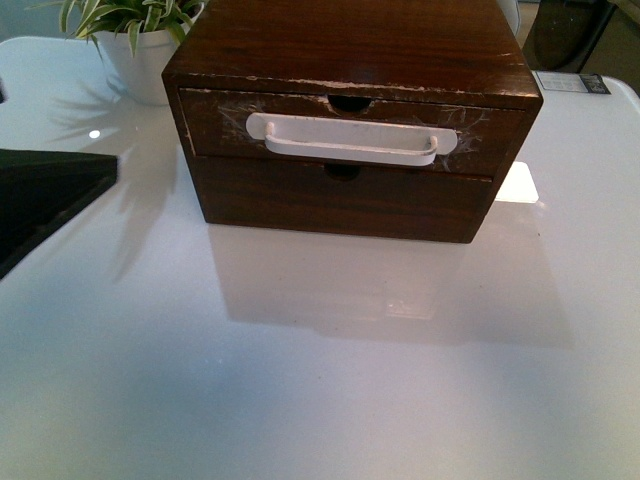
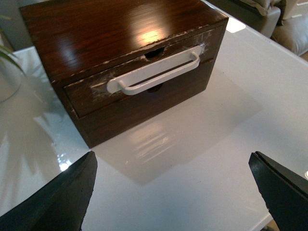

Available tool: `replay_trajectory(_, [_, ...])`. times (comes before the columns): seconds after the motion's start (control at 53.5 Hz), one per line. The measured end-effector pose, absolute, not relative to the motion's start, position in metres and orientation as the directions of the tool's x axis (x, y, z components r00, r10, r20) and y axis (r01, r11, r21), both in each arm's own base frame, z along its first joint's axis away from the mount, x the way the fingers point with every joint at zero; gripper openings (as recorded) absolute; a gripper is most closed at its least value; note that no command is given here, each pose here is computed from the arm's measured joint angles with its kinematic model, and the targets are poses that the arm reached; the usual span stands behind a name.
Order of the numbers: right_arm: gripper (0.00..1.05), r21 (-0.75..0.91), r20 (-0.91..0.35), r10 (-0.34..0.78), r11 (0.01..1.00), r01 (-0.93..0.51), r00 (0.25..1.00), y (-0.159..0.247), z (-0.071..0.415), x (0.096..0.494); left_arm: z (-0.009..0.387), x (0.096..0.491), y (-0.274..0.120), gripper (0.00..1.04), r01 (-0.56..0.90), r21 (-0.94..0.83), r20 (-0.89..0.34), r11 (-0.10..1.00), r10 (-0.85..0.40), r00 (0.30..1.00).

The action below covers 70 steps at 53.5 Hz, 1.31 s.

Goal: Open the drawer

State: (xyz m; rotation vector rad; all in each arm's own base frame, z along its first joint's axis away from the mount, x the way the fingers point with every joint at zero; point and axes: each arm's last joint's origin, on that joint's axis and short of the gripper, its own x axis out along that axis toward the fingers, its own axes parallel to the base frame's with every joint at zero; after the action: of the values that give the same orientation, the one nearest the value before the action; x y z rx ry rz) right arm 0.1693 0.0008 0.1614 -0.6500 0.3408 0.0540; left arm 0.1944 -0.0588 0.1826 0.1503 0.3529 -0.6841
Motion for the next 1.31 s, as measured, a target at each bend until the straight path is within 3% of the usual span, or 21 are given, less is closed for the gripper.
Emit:
replay_trajectory(0.224, [0.96,-0.651,-0.427,0.14,0.638,-0.411,0.894,0.024,0.149,0.208,0.162,0.232,-0.092,0.96,0.785,0.143,-0.394,0.603,-0.693,0.604])
replay_trajectory(0.467, [0.96,-0.671,-0.527,0.248,0.465,-0.577,0.813,0.046,0.131,0.245,0.143,0.281,-0.115,0.96,0.853,0.208,-0.441,0.478,-0.733,0.518])
replay_trajectory(0.897, [0.96,-0.662,-0.578,0.32,0.355,-0.66,0.751,0.064,0.125,0.279,0.114,0.335,-0.134,0.96,0.889,0.262,-0.519,0.375,-0.722,0.458])
replay_trajectory(1.307, [0.96,-0.647,-0.603,0.359,0.302,-0.7,0.713,0.078,0.118,0.293,0.112,0.369,-0.147,0.96,0.894,0.269,-0.515,0.358,-0.731,0.448])
